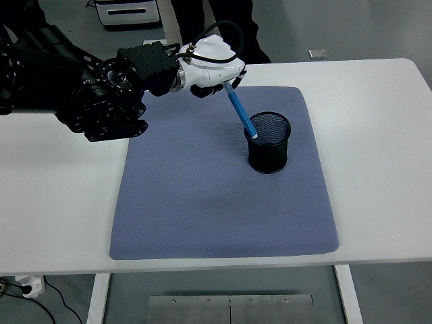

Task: Left hand places marker in pen holder

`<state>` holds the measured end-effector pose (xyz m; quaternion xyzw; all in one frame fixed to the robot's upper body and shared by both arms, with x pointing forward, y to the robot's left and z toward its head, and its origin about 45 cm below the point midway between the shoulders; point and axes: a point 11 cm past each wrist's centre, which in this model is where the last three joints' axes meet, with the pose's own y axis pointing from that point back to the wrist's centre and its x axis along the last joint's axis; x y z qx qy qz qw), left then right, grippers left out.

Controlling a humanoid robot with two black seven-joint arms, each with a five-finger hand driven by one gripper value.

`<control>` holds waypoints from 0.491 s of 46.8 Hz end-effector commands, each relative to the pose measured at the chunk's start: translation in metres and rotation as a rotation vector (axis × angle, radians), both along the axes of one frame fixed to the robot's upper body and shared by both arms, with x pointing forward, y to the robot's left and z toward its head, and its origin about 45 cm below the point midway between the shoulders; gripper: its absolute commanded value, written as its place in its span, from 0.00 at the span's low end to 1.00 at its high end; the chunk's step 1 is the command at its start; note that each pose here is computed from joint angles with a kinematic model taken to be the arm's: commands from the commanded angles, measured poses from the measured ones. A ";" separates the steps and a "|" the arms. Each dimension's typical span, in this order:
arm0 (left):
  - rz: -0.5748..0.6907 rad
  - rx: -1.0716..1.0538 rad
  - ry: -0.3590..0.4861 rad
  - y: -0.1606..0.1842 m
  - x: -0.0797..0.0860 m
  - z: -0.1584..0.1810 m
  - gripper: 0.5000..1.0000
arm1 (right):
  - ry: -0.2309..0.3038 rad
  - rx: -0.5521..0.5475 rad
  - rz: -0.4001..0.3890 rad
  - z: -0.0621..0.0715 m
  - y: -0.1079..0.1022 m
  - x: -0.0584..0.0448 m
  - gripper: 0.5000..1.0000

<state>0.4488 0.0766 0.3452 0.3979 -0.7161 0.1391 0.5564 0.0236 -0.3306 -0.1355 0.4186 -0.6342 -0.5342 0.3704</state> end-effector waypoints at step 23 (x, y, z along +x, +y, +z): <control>-0.029 -0.022 0.037 -0.013 -0.014 0.000 0.00 | 0.000 -0.001 0.000 0.000 0.000 0.000 1.00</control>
